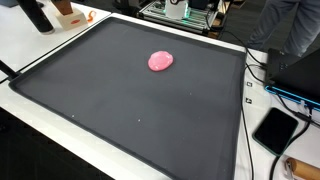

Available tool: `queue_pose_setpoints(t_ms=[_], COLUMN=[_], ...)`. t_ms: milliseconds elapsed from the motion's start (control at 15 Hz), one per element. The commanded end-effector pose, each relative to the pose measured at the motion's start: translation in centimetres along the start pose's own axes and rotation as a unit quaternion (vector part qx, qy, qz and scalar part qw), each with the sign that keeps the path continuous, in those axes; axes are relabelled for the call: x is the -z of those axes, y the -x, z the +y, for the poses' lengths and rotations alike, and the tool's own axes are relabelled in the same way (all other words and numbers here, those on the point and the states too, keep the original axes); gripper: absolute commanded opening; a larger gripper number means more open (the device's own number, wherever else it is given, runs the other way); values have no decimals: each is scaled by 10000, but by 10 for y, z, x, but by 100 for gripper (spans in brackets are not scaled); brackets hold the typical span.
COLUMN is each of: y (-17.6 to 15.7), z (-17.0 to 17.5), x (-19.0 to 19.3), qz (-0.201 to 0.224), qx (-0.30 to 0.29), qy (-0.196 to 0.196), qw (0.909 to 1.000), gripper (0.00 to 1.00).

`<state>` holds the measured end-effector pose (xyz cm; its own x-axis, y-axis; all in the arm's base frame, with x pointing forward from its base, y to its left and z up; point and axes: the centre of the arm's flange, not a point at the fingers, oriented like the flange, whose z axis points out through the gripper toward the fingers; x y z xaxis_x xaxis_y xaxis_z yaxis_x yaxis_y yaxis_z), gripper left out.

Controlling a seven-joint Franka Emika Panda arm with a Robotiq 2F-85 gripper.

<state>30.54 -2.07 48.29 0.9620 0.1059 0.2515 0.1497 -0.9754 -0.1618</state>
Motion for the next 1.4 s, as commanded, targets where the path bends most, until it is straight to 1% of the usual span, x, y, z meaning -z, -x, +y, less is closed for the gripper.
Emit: queue_pose_setpoints(t_ms=[0, 67, 133, 267, 400, 533, 667, 800, 1000, 1333], y=[0, 0, -6, -20, -35, -52, -69, -83, -101, -113], z=[0, 0, -7, -25, -47, -74, -96, -110, -107, -65], x=[0, 0, -2, -8, -15, -28, -47, -64, -88, -117], qz=[0, 0, 8, -17, -10, -76, -230, -367, -552, -659], qx=[0, 0, 73, 123, 232, 382, 459, 513, 467, 266], qy=[0, 0, 26, -30, -6, 100, 221, 329, 353, 151], qw=[10000, 10000, 10000, 9999, 9997, 9992, 9984, 9975, 9968, 9974], gripper=[13, 13, 3, 3, 3, 3, 3, 3, 3, 3])
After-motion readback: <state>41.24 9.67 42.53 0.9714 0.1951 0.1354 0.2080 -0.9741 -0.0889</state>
